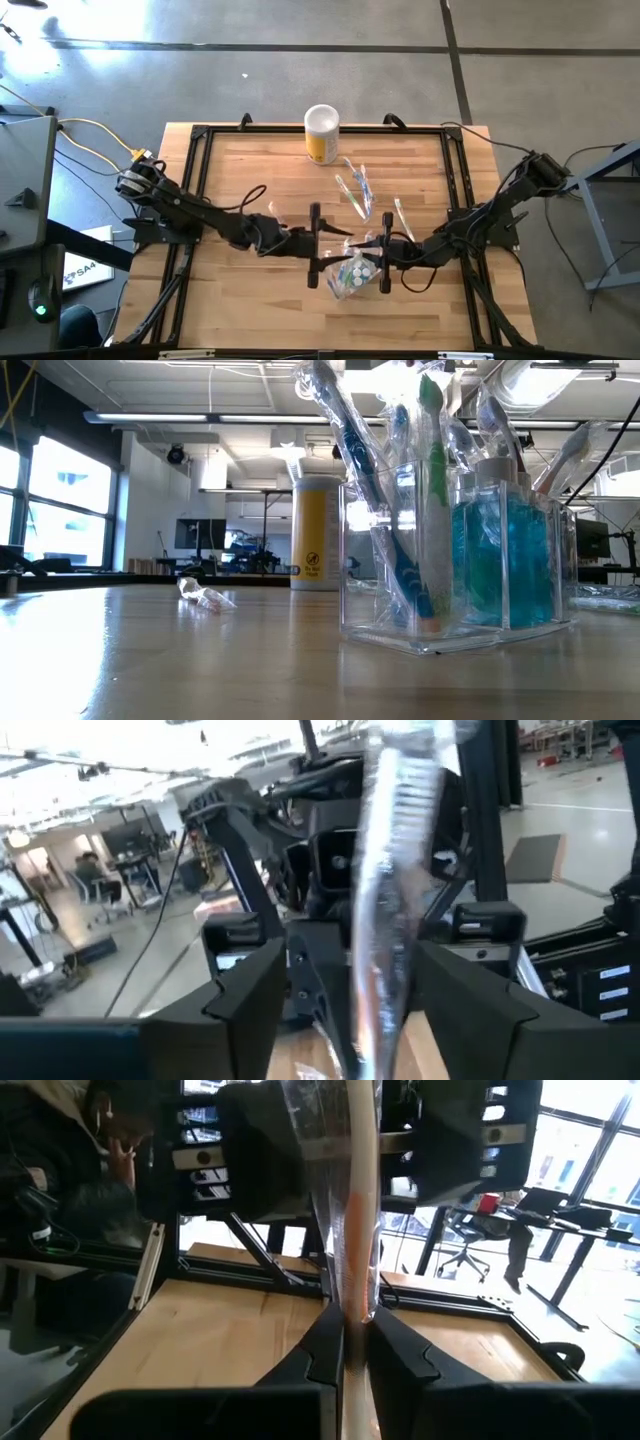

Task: Pick & Place toothbrushing station
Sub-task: Put the orange toothbrush in the transparent organizer

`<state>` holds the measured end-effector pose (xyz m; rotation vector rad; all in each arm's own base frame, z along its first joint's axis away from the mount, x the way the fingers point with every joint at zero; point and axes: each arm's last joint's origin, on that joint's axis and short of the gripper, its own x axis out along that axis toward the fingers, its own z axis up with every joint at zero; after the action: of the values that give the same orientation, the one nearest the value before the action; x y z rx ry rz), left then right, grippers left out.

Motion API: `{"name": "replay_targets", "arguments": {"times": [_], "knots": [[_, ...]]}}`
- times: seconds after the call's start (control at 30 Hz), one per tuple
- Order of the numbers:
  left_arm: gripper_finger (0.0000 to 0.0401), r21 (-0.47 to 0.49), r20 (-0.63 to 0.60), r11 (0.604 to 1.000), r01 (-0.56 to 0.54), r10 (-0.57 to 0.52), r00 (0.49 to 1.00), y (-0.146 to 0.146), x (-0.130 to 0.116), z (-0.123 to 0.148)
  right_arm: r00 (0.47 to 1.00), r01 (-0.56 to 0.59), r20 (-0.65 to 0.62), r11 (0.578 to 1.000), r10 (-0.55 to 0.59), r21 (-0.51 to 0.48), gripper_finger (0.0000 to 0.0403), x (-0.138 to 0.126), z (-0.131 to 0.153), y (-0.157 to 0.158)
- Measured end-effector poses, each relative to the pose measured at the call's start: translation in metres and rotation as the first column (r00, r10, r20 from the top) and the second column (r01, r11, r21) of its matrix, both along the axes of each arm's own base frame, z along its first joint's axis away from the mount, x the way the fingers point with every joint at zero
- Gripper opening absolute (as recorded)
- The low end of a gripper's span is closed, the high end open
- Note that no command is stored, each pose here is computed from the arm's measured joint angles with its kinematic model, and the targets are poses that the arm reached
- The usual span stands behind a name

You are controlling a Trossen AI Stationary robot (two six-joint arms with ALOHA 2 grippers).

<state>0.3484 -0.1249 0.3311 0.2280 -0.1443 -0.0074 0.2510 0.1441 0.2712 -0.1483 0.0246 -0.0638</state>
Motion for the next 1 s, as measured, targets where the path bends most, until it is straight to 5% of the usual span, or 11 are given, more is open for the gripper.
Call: {"name": "replay_targets", "arguments": {"times": [0.2,0.57,0.73,0.93,1.0], "knots": [[0.0244,-0.036,0.011,0.999,0.004,-0.004,1.000,0.007,0.006,0.000,1.000,0.001,-0.007,1.000,-0.001,-0.005,0.0018,0.000,-0.001,0.000],[0.0235,-0.050,0.036,0.999,0.014,-0.012,0.999,0.010,0.016,-0.004,1.000,0.005,-0.029,1.000,-0.006,-0.020,0.0018,0.000,-0.003,0.000],[0.0172,-0.046,0.028,0.999,0.009,-0.008,1.000,0.010,0.017,-0.004,0.999,0.006,-0.036,1.000,-0.007,-0.016,0.0018,0.000,-0.004,0.000],[0.0030,-0.046,0.029,0.999,0.019,-0.018,0.999,0.009,0.017,-0.004,0.999,0.018,-0.034,1.000,-0.019,-0.015,0.0043,0.000,-0.004,-0.001],[0.0016,-0.045,0.034,0.998,0.038,-0.037,0.999,0.009,0.016,-0.004,0.999,0.015,-0.037,1.000,-0.016,-0.026,0.0046,0.000,-0.004,0.000]]}}
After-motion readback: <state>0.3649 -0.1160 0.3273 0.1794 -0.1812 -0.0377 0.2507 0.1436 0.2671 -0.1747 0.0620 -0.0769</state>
